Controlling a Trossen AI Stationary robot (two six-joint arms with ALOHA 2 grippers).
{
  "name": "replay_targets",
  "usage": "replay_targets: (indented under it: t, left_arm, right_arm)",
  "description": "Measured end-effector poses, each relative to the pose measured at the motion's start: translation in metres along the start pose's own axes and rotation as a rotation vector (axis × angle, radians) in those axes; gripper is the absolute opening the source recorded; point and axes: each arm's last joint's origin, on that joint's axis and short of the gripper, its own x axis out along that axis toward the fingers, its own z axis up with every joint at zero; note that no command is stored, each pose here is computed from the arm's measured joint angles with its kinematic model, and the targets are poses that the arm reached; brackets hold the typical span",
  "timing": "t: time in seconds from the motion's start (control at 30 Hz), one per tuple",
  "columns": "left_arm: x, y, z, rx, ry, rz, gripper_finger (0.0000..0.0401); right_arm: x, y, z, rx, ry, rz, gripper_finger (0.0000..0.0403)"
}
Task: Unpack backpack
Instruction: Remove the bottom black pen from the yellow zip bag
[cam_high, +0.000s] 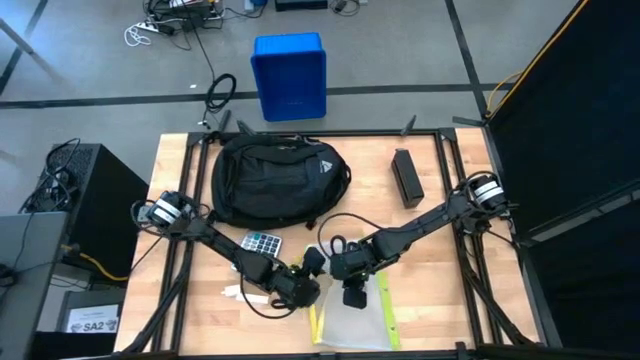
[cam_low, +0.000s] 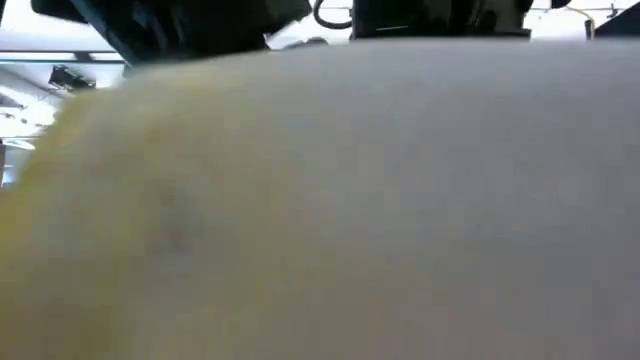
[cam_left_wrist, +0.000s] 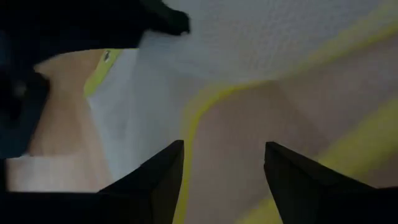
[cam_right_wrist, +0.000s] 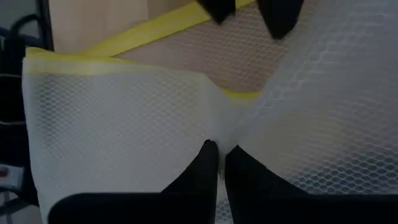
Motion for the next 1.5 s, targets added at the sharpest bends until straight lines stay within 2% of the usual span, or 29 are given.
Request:
replay_targets:
  t: [0.13,0.47,0.6,0.8,0.97,1.13,1.3,1.5]
  left_arm:
    - [-0.009,-0.006,0.003,0.018,0.007,-0.005,0.0192]
    - [-0.016,-0.016,0.009,-0.063,-0.042,-0.073,0.0192]
    - [-0.012,-0.007,0.008,-0.117,-0.049,-0.040,0.0192]
    - [-0.004,0.011,0.007,-0.175,-0.079,0.022,0.0192]
    - [-0.005,0.017,0.016,-0.084,-0.174,0.069,0.0192]
    - [-0.006,0.016,0.021,0.008,-0.243,0.017,0.0192]
    - [-0.002,0.011,0.015,0.046,-0.198,-0.032,0.0192]
    - [0.014,0.006,0.005,0.034,-0.157,-0.099,0.0192]
  right_arm:
    - [-0.010,0.004,0.000,-0.010,-0.038,-0.009,0.0000]
    - [-0.065,0.027,0.015,-0.066,-0.207,-0.054,0.0000]
    - [-0.078,0.034,0.022,-0.093,-0.251,-0.052,0.0000]
    - [-0.083,0.038,0.026,-0.121,-0.275,-0.044,0.0000]
    - [-0.083,0.038,0.026,-0.137,-0.273,-0.044,0.0000]
    - [-0.083,0.036,0.026,-0.143,-0.262,-0.054,0.0000]
    - [-0.083,0.034,0.026,-0.139,-0.258,-0.074,0.0000]
    - [-0.082,0.029,0.026,-0.129,-0.241,-0.094,0.0000]
